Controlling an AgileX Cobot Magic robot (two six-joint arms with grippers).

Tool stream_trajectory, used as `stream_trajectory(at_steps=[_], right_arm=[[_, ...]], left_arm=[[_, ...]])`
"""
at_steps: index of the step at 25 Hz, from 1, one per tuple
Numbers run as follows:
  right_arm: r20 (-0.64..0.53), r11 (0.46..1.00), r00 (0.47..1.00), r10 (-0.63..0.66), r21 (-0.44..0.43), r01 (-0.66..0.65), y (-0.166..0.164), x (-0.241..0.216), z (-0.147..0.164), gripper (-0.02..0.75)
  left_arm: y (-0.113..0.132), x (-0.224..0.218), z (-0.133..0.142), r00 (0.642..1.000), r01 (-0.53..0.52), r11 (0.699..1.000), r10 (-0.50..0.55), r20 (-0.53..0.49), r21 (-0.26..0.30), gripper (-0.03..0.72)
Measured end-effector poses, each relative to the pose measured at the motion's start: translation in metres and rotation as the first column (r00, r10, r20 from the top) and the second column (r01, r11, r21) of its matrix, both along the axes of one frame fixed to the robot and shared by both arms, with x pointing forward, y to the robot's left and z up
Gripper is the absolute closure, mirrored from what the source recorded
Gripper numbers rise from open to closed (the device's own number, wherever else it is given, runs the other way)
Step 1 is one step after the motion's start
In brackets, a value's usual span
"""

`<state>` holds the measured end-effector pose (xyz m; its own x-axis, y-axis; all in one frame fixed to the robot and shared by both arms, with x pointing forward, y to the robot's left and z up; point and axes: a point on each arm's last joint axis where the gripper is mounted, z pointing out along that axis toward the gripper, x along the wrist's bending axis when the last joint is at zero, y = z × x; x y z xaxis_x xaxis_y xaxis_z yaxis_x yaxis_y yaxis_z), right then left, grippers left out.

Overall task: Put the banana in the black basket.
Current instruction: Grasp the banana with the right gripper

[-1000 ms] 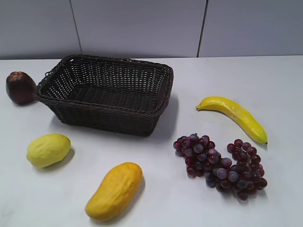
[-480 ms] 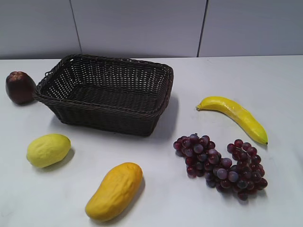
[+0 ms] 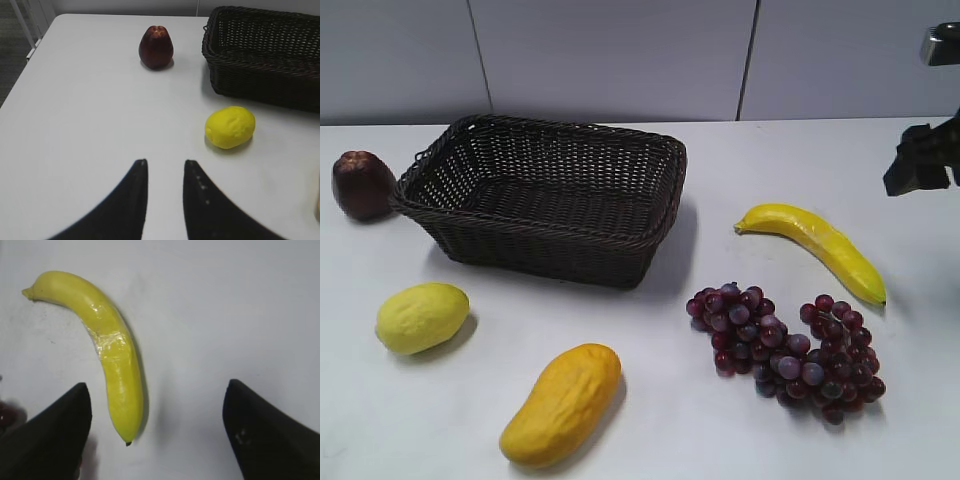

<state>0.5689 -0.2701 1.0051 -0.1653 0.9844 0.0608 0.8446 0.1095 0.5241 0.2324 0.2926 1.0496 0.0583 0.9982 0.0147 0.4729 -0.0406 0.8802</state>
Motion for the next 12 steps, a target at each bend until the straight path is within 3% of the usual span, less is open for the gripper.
stream_trajectory(at_steps=[6, 12], right_arm=[[-0.113, 0.991, 0.984, 0.134, 0.006, -0.135, 0.025, 0.034, -0.019, 0.080], [-0.167, 0.963, 0.953, 0.254, -0.050, -0.265, 0.055, 0.057, -0.049, 0.080]], left_arm=[[0.000, 0.000, 0.000, 1.000, 0.000, 1.000, 0.000, 0.000, 0.000, 0.449], [0.000, 0.000, 0.000, 1.000, 0.000, 1.000, 0.000, 0.000, 0.000, 0.449]])
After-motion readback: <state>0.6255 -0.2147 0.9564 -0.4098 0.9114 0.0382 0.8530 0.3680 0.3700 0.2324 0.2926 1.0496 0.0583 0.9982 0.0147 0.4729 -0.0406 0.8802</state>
